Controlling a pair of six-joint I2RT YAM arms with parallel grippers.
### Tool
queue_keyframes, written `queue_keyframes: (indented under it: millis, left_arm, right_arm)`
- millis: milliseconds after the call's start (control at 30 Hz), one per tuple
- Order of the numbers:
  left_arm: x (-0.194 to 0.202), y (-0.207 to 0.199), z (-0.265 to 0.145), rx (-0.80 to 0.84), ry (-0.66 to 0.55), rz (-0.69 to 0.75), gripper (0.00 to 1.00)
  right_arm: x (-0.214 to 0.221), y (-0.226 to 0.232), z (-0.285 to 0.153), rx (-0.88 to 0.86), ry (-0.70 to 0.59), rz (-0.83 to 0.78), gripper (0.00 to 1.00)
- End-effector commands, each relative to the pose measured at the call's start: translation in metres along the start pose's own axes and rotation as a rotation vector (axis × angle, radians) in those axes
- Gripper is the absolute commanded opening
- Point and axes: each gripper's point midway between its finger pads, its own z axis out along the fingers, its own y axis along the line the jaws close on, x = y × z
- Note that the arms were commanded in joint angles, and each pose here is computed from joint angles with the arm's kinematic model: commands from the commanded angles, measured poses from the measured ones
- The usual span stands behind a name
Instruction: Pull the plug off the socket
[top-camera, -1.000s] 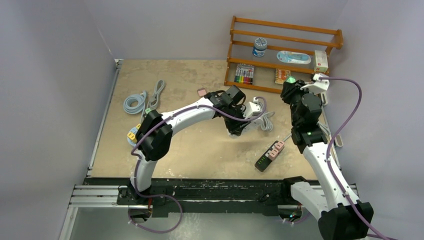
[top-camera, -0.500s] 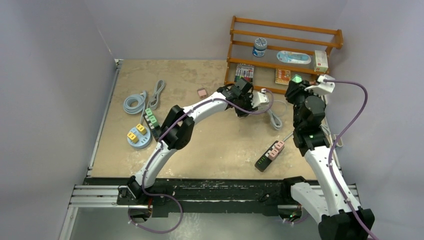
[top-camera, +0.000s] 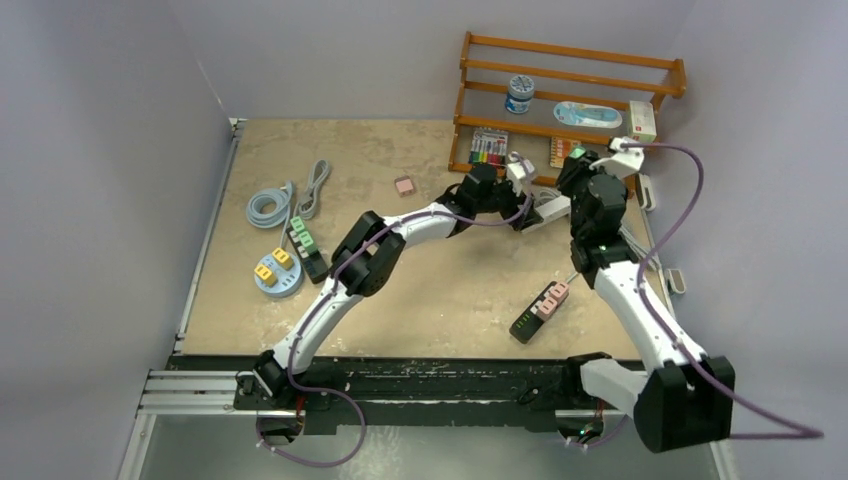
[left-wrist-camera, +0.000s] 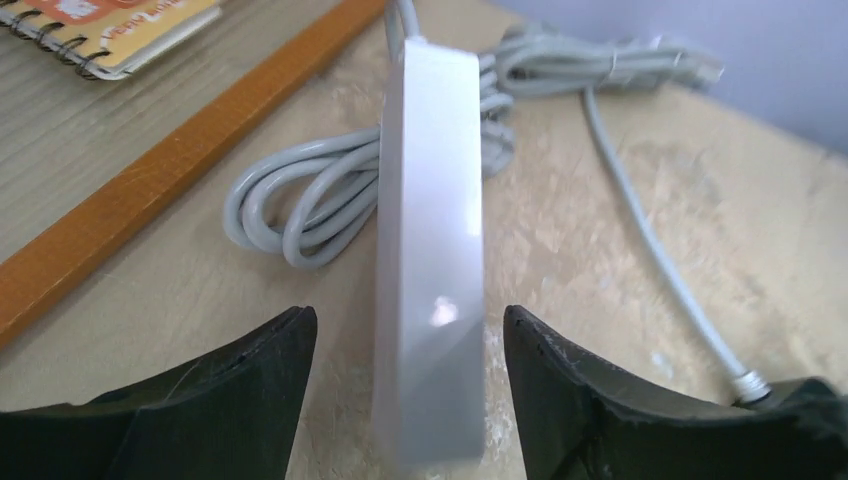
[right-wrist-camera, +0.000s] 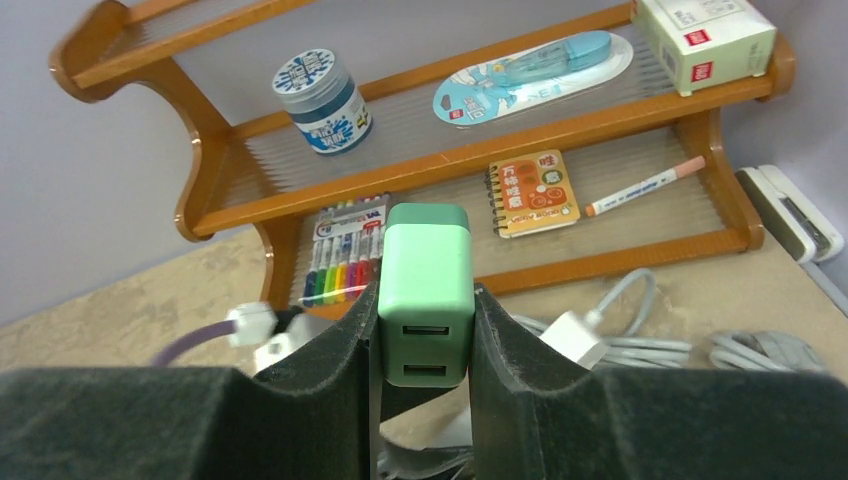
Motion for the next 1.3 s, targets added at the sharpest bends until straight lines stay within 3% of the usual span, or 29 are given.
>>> queue_keyframes:
  millis: [0,67,167,233,300,400,500,600,667,733,833,1033,1267]
  left_arm:
    - [-0.084,0.033,-0.038,0.045,-0.372,-0.191,0.69]
    - [-0.100,0.065,-0.065,-0.019,-0.440,-0.213,0.71]
    - [-0.140,0.110,-0.124,-0.121,-0.536,-0.254,0.74]
    - [-0.152,0.128,-0.149,-0.185,-0.504,-0.277,0.75]
    - [-0.155,0.127,-0.162,-0.245,-0.439,-0.275,0.76]
    - [-0.166,0.108,-0.193,-0.291,-0.436,-0.283,0.77]
    - [-0.150,0.103,-0.239,-0.460,-0.422,-0.307,0.78]
    - [-0.136,0.098,-0.308,-0.730,-0.384,-0.333,0.79]
    - [-0.137,0.105,-0.376,-1.016,-0.476,-0.453,0.85]
    - [-0.135,0.098,-0.428,-1.151,-0.485,-0.524,0.86]
    - [-0.119,0.090,-0.482,-1.342,-0.447,-0.467,0.86]
    - [-0.064,0.106,-0.510,-1.384,-0.227,-0.596,0.86]
    - [-0.041,0.115,-0.537,-1.349,-0.215,-0.676,0.84]
  right_arm:
    - [-0.050,0.019,0.034,-0.036,-0.208,0.037,0.02]
    - [-0.077,0.023,0.064,-0.013,-0.285,0.040,0.02]
    - [-0.110,0.049,0.126,-0.042,-0.267,0.077,0.00]
    - [-0.134,0.068,0.149,-0.080,-0.275,0.048,0.00]
    - [-0.145,0.085,0.156,-0.126,-0.268,0.058,0.00]
    - [-0.135,0.111,0.146,-0.215,-0.196,0.039,0.00]
    - [-0.088,0.153,0.122,-0.435,-0.109,-0.016,0.00]
    - [-0.006,0.209,0.077,-0.799,0.056,-0.040,0.00]
    - [0.031,0.251,0.061,-0.911,0.216,-0.027,0.00]
    - [0.070,0.283,0.050,-1.020,0.432,-0.078,0.00]
    - [0.105,0.309,0.052,-1.044,0.495,-0.088,0.00]
    - [0.182,0.354,0.038,-1.169,0.661,-0.101,0.00]
    - [0.276,0.395,0.007,-1.272,0.816,-0.098,0.00]
